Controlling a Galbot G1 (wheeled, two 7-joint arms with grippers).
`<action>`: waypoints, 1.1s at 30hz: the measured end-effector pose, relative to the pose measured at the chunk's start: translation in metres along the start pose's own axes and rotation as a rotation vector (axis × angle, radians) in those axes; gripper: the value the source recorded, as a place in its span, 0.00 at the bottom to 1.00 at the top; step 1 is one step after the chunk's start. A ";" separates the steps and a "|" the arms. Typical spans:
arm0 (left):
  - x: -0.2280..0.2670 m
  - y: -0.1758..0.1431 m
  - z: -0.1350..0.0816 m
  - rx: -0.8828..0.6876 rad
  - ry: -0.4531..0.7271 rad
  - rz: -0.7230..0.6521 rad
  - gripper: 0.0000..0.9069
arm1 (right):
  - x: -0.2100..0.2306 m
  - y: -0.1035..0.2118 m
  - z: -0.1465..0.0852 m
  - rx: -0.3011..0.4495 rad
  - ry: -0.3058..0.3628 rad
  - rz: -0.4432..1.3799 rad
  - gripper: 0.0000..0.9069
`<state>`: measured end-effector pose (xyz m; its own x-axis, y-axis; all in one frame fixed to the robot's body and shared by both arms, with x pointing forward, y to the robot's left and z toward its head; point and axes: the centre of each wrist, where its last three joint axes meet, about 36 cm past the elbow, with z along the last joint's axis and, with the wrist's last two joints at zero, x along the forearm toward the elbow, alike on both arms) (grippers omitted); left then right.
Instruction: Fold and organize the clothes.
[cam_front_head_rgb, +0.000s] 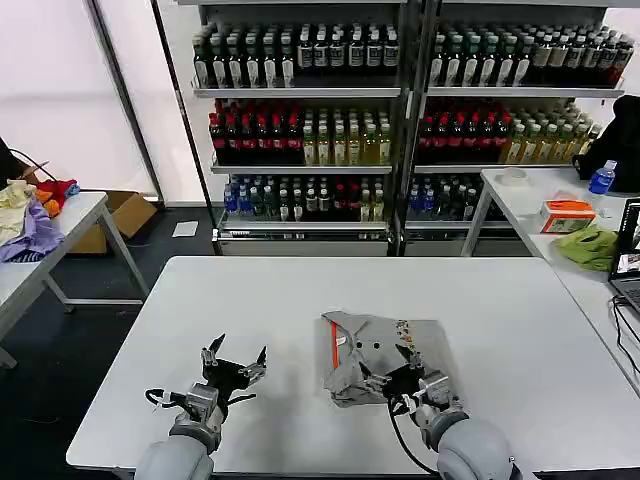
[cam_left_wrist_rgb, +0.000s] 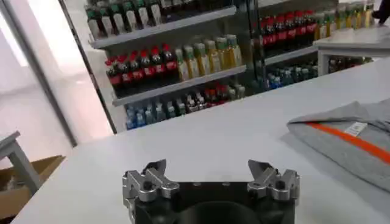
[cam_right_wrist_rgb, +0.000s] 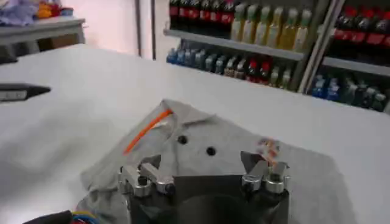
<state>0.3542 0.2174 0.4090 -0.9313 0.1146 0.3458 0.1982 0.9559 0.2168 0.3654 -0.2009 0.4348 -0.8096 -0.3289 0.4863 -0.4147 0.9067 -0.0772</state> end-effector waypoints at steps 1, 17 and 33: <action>0.000 0.000 0.000 0.000 0.001 -0.001 1.00 | -0.002 0.001 0.002 0.005 0.007 -0.006 1.00; 0.003 0.002 0.003 -0.002 0.009 -0.001 1.00 | -0.014 0.005 0.019 0.020 0.068 -0.029 1.00; 0.006 0.009 -0.015 0.134 -0.140 -0.047 1.00 | 0.041 -0.053 -0.037 -0.018 -0.142 0.192 1.00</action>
<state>0.3549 0.2229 0.4269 -0.9739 0.0963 0.2057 0.1194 0.9874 0.1034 0.3698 -0.2530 0.4915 -0.9236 -0.1824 0.3372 -0.2408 0.9604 -0.1402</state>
